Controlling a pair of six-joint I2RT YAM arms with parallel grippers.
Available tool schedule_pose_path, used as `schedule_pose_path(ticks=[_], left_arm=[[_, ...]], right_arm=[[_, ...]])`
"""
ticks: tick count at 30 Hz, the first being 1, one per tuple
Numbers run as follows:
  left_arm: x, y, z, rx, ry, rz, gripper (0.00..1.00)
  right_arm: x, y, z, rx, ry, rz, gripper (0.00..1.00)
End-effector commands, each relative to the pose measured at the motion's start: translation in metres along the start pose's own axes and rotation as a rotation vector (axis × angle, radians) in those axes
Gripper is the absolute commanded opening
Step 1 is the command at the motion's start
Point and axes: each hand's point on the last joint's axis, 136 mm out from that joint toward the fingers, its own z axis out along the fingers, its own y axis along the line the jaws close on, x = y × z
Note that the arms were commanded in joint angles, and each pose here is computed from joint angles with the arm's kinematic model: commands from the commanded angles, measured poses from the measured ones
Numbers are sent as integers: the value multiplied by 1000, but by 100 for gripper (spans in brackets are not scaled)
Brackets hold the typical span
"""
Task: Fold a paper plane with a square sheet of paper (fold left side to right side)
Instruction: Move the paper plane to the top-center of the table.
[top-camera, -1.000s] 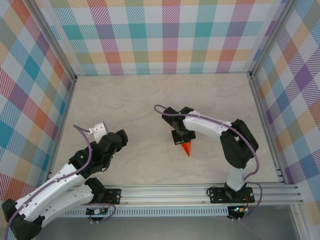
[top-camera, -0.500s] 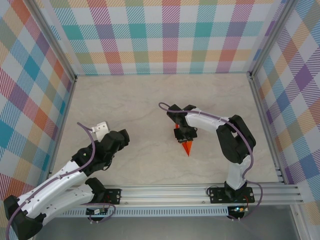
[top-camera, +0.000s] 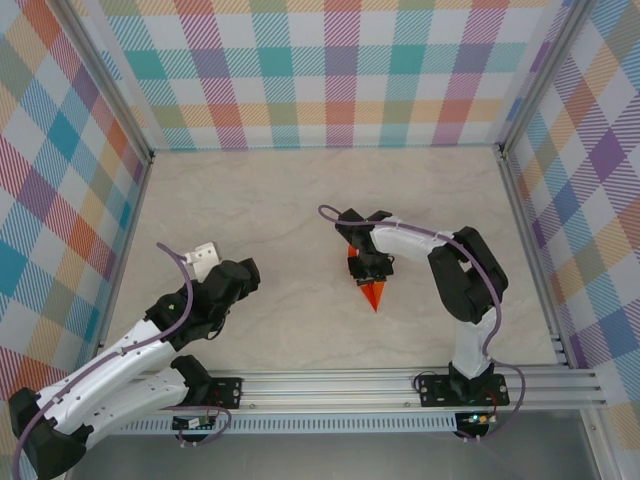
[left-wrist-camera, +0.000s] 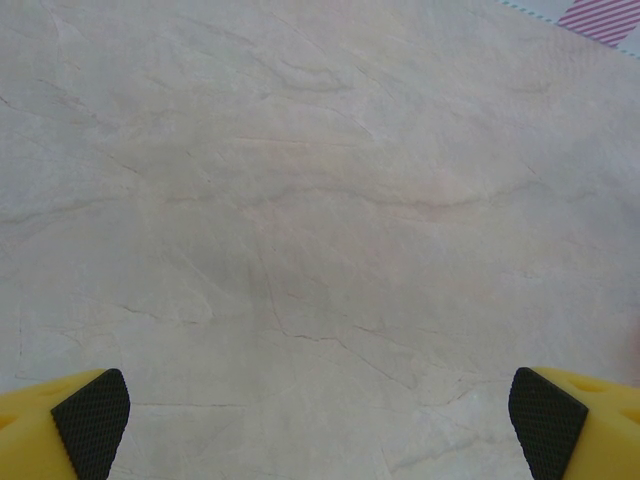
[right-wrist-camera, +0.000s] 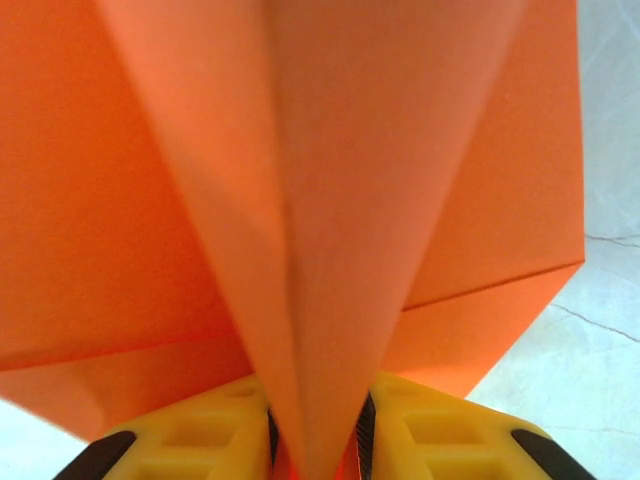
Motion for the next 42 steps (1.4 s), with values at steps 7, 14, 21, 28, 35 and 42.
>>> schedule_pose_path(ticks=[7,14,21,28,35,42], left_arm=[[-10,-5,-4,17,-17,-9,100],[-10,-5,-4,20,-15,-2,100],[-4,-27,-3,113,27,53,100],[3,-59,-3,253,74,109,100],[6,-64,0,249,102,137,100],[8,-66,2,244,112,145,100]], right_arm=[[3,2,20,-41,48,18,28],[-14,3,20,-59,39,39,28],[-55,4,22,-64,18,56,29],[-101,16,10,-107,-78,-9,28],[-141,17,12,-120,-83,-38,28],[-151,15,22,-81,-31,-11,31]])
